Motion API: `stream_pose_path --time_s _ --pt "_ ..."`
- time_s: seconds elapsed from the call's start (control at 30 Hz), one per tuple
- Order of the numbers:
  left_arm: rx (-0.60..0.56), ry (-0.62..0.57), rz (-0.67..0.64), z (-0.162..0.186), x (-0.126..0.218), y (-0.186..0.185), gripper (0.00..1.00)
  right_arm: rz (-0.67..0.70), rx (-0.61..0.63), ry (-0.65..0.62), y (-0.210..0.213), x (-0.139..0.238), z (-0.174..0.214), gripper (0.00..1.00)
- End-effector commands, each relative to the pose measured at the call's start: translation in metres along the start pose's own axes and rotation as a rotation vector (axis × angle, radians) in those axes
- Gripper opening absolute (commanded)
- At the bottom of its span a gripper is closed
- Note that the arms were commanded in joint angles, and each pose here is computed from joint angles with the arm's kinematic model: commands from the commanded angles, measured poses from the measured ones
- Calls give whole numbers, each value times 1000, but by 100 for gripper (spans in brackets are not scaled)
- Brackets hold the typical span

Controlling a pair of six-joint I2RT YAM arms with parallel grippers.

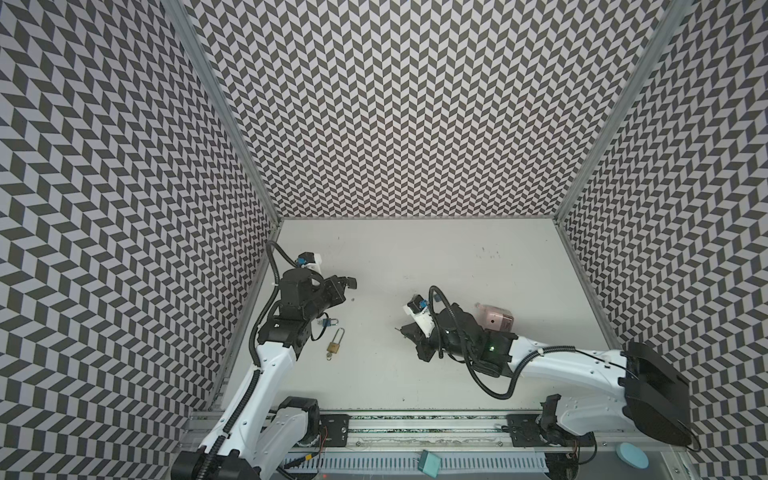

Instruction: Lock with the key

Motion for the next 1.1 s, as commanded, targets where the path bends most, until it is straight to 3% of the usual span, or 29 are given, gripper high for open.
stream_pose_path --time_s 0.0,0.37,0.9,0.93,1.07 --pt "-5 -48 29 -11 10 -4 0 28 -44 -23 1 -16 -9 0" --pt "-25 -31 89 -5 7 -10 0 156 -101 103 -22 -58 19 0" --pt "-36 -19 184 -4 5 -21 0 127 -134 218 -37 -88 40 0" --pt "-36 -18 190 -5 5 -22 0 112 -130 214 -35 -87 38 2" --pt "-34 -12 219 -5 5 -26 0 45 -90 133 -23 -70 16 37"
Point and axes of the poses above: each gripper's point midway between its finger pads, its own x axis back along the fingers, its own y axis along the line the jaws close on, z = x × y, the point moved 4 cm from there along x, back along the fingers, and after that the axes turned 13 degrees about -x, right-handed, at the moved point
